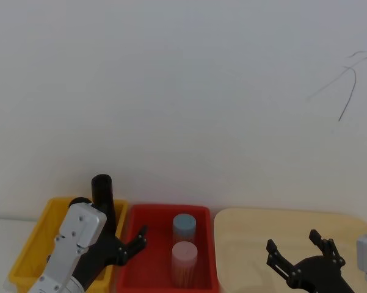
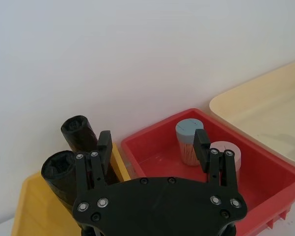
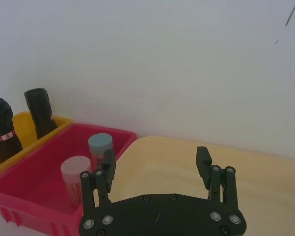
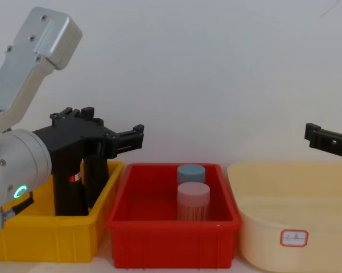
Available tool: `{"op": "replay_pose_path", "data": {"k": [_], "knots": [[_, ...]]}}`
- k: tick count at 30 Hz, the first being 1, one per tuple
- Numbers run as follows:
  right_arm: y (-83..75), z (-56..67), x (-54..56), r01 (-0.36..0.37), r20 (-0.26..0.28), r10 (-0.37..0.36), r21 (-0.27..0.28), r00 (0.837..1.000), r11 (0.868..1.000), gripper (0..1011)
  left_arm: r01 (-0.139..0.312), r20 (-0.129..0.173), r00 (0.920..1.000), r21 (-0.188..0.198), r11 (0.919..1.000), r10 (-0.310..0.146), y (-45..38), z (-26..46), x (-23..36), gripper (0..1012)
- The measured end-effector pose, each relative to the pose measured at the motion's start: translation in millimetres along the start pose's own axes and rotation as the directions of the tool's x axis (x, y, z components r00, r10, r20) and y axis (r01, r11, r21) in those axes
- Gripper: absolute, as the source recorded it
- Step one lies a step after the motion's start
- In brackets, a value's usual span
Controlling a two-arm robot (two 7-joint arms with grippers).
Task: Pick up the garbage bag with the one hand and transfer it to the other hand.
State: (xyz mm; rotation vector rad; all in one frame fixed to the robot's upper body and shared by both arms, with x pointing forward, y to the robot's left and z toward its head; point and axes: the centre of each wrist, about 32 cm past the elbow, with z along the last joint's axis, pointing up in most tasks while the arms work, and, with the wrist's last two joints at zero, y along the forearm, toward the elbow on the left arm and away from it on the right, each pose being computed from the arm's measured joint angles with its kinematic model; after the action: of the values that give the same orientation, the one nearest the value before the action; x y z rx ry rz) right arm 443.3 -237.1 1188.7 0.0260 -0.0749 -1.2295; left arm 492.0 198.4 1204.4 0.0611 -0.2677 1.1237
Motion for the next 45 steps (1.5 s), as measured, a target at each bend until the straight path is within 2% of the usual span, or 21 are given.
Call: {"op": "replay_pose_path", "data": {"k": [45], "knots": [[0.0, 0.0, 0.0, 0.0, 0.0, 0.0, 0.0, 1.0, 1.0, 999, 0.0, 0.0, 1.0, 0.0, 1.0, 0.0, 0.0, 0.0, 0.0, 1002]]}}
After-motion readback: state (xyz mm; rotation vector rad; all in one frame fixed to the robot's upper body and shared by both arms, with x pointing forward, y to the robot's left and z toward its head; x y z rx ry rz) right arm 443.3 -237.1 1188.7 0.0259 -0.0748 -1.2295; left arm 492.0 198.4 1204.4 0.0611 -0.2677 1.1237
